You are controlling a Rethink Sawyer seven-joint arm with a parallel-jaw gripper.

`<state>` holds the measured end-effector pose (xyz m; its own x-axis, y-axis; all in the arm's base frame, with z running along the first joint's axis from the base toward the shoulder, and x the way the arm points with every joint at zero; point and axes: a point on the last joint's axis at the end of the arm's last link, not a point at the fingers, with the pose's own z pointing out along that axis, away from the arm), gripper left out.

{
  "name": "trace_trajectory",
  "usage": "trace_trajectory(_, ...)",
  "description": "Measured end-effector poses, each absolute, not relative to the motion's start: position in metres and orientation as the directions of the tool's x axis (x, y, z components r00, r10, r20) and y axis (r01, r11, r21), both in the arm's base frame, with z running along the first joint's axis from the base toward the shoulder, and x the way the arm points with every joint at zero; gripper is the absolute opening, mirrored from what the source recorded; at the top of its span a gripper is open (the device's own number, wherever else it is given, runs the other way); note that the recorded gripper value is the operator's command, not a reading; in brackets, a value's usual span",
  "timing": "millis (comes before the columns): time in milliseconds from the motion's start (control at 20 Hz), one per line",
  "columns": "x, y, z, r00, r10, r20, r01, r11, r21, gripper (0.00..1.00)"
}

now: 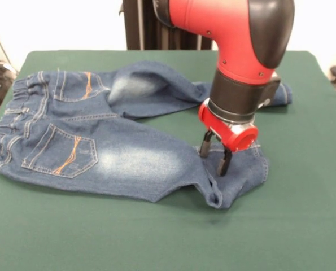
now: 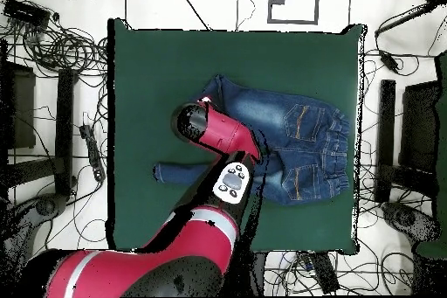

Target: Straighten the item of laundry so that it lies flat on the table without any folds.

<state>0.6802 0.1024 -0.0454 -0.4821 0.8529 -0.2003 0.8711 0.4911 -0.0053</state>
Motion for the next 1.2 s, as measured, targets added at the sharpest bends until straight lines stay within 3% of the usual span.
trace_trajectory(1200, 0.66, 0.13, -0.044, -0.518, 0.831, -0.202, 0.851, 0.523, -0.032, 1.0)
